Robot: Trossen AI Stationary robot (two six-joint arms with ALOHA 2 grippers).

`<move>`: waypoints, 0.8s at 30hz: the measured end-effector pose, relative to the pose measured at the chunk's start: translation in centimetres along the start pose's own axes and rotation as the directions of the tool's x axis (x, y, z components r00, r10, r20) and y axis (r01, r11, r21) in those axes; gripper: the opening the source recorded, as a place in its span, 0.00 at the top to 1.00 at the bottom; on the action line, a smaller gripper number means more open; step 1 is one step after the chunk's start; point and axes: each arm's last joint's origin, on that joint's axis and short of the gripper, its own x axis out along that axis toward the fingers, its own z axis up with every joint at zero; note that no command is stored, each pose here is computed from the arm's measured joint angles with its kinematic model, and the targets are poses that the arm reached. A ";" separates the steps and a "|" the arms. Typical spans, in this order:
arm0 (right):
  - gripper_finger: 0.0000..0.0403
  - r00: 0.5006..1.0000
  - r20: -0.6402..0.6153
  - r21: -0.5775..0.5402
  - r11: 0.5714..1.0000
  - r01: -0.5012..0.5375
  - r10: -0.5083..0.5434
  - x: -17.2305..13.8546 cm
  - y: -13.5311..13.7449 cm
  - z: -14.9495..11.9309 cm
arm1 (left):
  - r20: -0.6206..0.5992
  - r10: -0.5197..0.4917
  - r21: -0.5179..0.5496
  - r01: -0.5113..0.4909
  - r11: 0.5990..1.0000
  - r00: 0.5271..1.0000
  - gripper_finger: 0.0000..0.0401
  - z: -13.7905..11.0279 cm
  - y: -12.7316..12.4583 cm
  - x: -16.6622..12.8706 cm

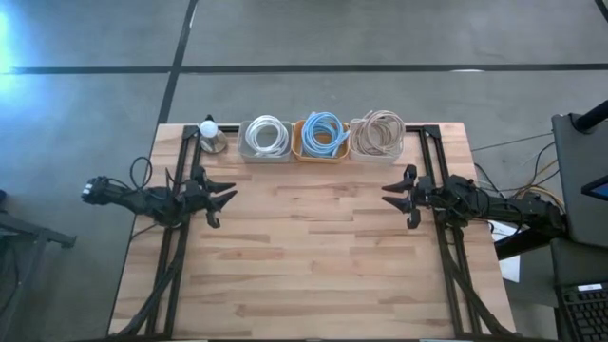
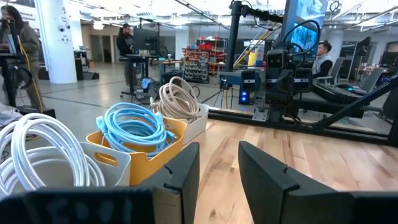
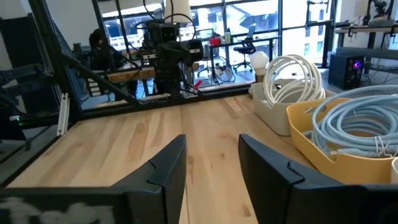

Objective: Pick & Place USB Port
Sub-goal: Return to Home Position

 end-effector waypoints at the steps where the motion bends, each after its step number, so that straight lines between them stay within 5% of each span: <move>1: 0.64 1.000 0.000 0.000 1.000 0.000 0.000 0.0 0.0 0.0 | 0.000 0.000 0.000 0.000 1.000 1.000 0.71 0.0 0.0 0.0; 24: 0.66 1.000 0.000 -0.012 1.000 -0.001 0.001 0.0 0.0 0.0 | -0.007 -0.001 0.005 0.001 1.000 1.000 0.71 -0.1 0.0 0.0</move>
